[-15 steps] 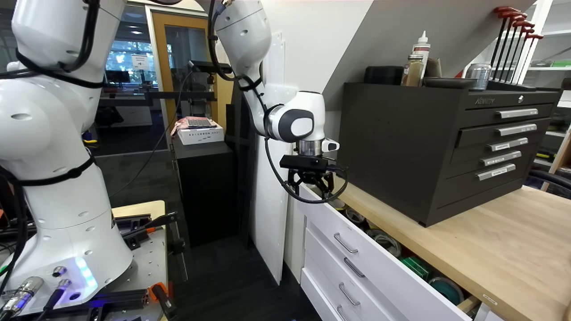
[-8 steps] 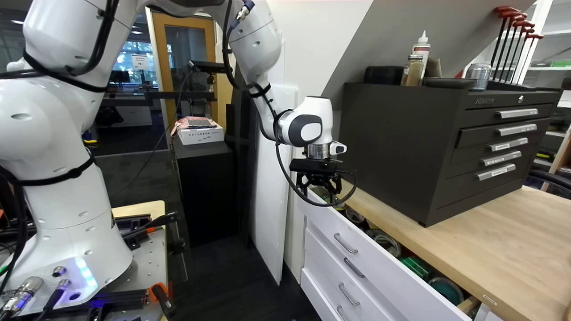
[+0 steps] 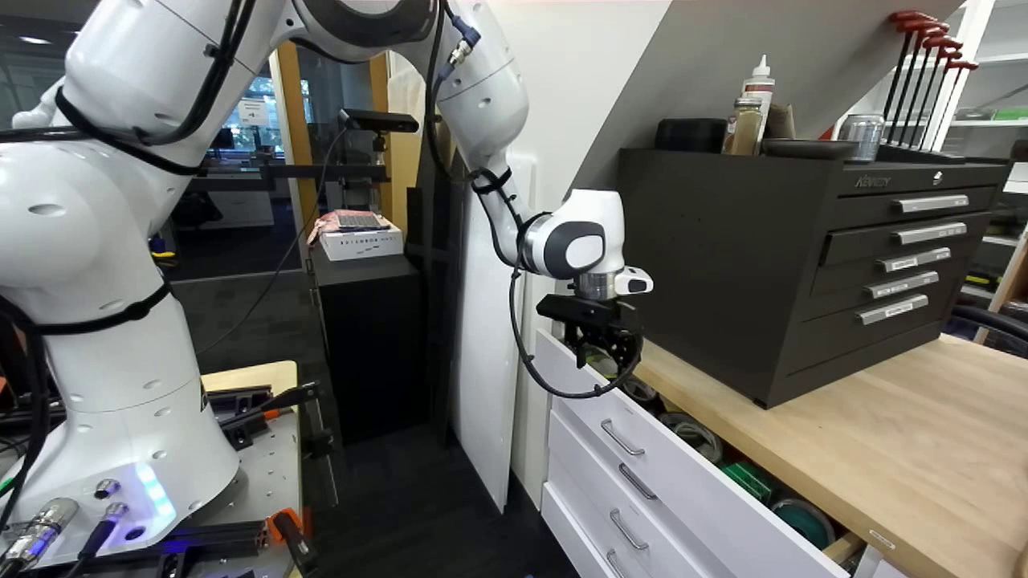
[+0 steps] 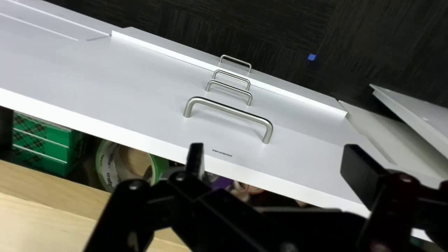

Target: Close the first top drawer

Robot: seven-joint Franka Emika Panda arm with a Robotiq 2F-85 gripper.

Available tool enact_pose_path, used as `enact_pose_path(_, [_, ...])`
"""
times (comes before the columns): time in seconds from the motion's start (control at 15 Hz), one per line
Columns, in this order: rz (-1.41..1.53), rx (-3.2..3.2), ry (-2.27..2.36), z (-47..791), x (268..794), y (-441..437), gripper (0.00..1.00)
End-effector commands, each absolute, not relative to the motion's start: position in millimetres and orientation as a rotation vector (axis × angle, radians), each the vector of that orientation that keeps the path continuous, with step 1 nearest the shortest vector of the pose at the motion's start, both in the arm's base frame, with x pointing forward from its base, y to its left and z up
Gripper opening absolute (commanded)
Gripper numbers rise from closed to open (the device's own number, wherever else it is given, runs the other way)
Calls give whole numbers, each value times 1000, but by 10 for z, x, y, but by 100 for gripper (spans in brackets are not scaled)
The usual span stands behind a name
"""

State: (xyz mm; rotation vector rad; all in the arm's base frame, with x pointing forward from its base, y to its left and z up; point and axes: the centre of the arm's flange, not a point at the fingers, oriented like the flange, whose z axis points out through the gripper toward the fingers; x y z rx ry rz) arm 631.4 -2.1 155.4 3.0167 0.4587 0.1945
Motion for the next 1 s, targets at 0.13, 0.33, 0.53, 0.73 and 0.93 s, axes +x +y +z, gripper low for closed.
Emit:
enact_pose_path(0.13, [226, 3057, 48, 1427, 6404, -141, 100])
enact_pose_path(0.33, [233, 3062, -32, 1337, 6346, -192, 100])
enact_pose_path(0.53, [193, 3067, 10, 1349, 6343, -231, 100])
enact_pose_path(0.73, [188, 3066, -6, 1328, 6336, -242, 100])
enact_pose_path(0.93, [212, 3055, -33, 1117, 6259, -280, 100])
